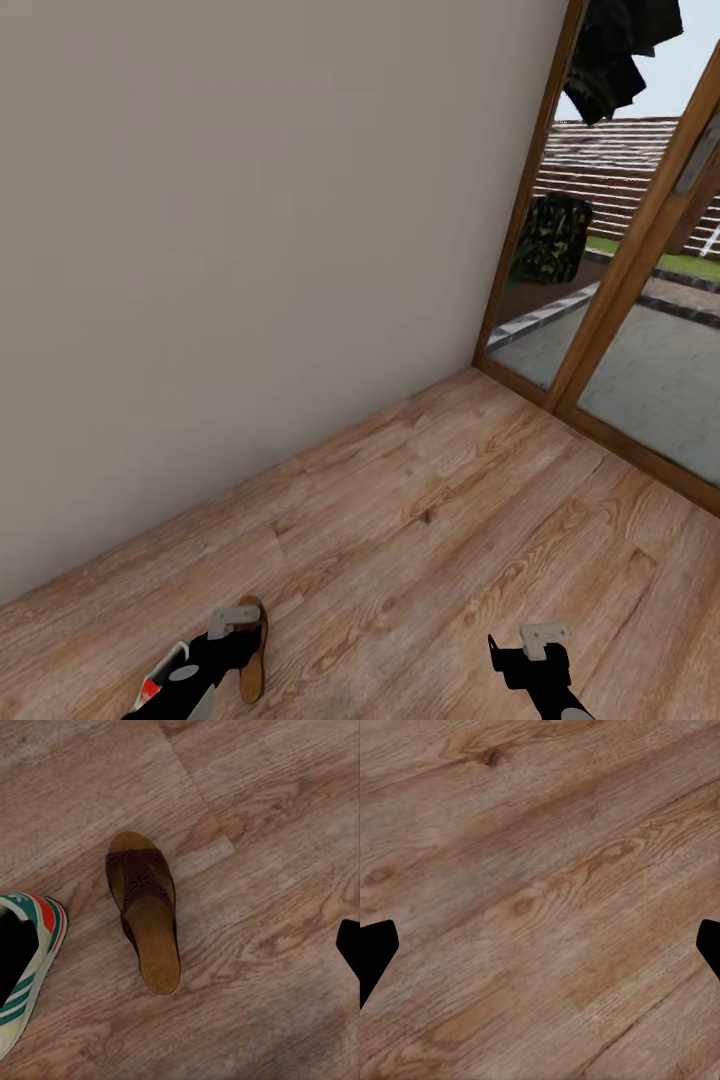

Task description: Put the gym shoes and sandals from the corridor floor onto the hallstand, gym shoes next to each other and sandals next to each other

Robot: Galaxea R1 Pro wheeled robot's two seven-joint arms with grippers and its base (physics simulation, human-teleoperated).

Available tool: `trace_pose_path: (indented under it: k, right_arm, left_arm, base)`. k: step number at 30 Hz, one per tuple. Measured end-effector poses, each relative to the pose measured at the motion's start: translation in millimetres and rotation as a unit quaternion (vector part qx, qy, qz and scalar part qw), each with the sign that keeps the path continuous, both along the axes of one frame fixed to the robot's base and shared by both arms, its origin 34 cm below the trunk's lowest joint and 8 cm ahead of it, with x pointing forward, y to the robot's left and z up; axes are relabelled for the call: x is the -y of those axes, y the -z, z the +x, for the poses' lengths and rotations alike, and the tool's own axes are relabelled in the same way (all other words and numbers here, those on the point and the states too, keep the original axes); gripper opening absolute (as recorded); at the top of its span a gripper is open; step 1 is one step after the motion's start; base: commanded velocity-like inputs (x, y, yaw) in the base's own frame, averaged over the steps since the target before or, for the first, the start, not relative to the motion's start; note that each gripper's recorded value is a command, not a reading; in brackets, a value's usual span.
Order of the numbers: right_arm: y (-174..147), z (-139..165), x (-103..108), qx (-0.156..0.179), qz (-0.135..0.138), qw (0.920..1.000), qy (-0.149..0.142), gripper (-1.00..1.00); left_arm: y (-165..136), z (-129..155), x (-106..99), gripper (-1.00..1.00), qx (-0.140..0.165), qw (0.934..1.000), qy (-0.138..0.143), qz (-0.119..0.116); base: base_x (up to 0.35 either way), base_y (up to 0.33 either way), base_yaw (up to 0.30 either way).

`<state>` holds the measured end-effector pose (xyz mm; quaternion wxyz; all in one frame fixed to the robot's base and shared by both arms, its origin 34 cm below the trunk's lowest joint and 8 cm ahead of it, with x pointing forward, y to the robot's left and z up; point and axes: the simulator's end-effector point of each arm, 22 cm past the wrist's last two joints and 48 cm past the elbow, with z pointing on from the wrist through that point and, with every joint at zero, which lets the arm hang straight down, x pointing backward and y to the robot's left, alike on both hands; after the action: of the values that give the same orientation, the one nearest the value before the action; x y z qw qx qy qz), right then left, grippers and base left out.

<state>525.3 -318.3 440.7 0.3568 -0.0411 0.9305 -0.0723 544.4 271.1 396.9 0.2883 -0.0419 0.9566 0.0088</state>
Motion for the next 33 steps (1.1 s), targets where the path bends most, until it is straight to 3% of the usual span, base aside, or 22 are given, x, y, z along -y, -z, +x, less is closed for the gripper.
trace_pose_path:
  k: [21,26,33]
  right_arm:
    - [49,-15,1,-0.012,-0.001,0.9999,-0.001,1.0]
    - [49,-3,3,0.005,-0.003,1.0,-0.001,1.0]
    - [22,48,6,0.066,-0.008,0.9978,-0.003,1.0]
  left_arm:
    - [42,-5,3,1.0,-0.001,1.0,0.002,-0.001]
    - [50,-2,3,1.0,0.003,1.0,0.002,-0.001]
    - [61,1,5,1.0,0.008,1.0,0.003,-0.001]
  base:
    - [0.0,0.0,0.0]
    - [0.0,0.0,0.0]
    - [0.0,0.0,0.0]
